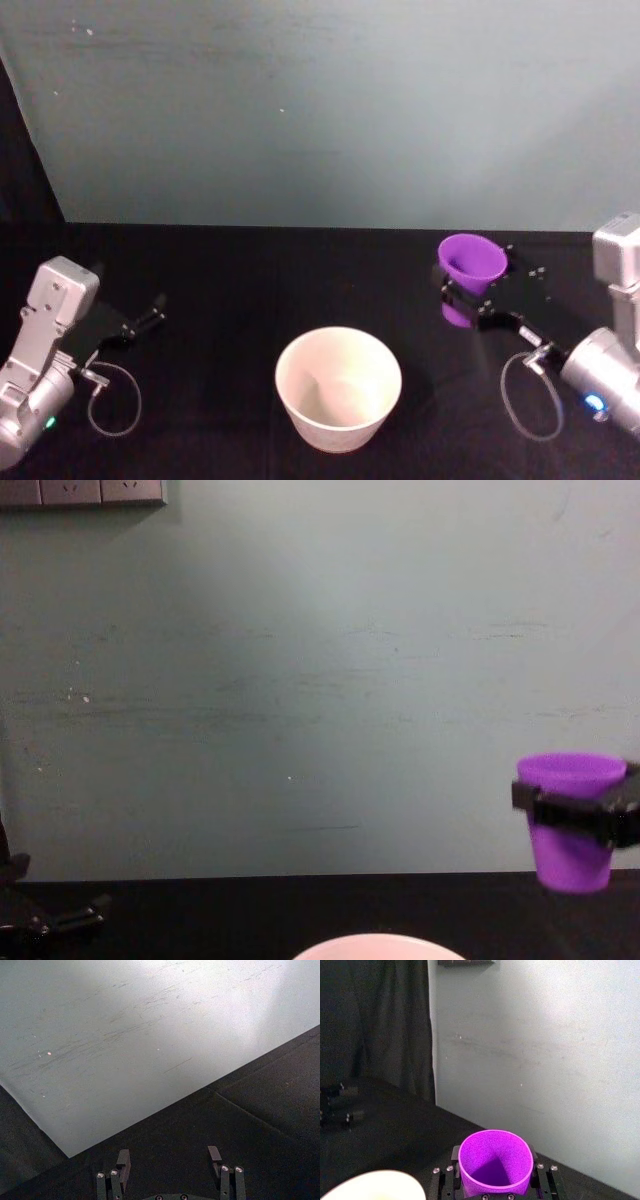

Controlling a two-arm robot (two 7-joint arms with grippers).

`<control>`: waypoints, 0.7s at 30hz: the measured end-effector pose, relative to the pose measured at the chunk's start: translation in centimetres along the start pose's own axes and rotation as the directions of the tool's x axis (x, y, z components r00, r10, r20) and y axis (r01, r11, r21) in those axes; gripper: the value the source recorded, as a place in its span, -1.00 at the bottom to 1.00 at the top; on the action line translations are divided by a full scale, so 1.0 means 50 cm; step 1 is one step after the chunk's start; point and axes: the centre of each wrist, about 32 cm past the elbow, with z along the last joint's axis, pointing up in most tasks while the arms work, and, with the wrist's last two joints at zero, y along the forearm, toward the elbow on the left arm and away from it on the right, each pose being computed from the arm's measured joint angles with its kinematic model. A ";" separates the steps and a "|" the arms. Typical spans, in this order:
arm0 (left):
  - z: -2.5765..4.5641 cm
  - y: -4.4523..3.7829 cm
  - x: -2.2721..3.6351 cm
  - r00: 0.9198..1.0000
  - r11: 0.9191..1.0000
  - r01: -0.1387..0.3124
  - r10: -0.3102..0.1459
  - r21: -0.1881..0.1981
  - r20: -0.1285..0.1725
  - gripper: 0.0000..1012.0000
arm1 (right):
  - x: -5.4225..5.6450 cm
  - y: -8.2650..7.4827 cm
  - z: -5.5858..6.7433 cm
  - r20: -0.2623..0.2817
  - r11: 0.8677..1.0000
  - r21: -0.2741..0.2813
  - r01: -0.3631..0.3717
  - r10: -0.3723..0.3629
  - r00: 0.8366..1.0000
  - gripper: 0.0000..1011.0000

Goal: Pick up the cup and pour the mung beans from the cup into the bowl.

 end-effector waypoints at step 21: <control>0.000 0.000 0.000 1.000 1.000 0.000 0.000 0.000 0.000 0.98 | 0.008 -0.029 0.105 -0.011 0.999 0.042 0.007 -0.006 1.000 0.48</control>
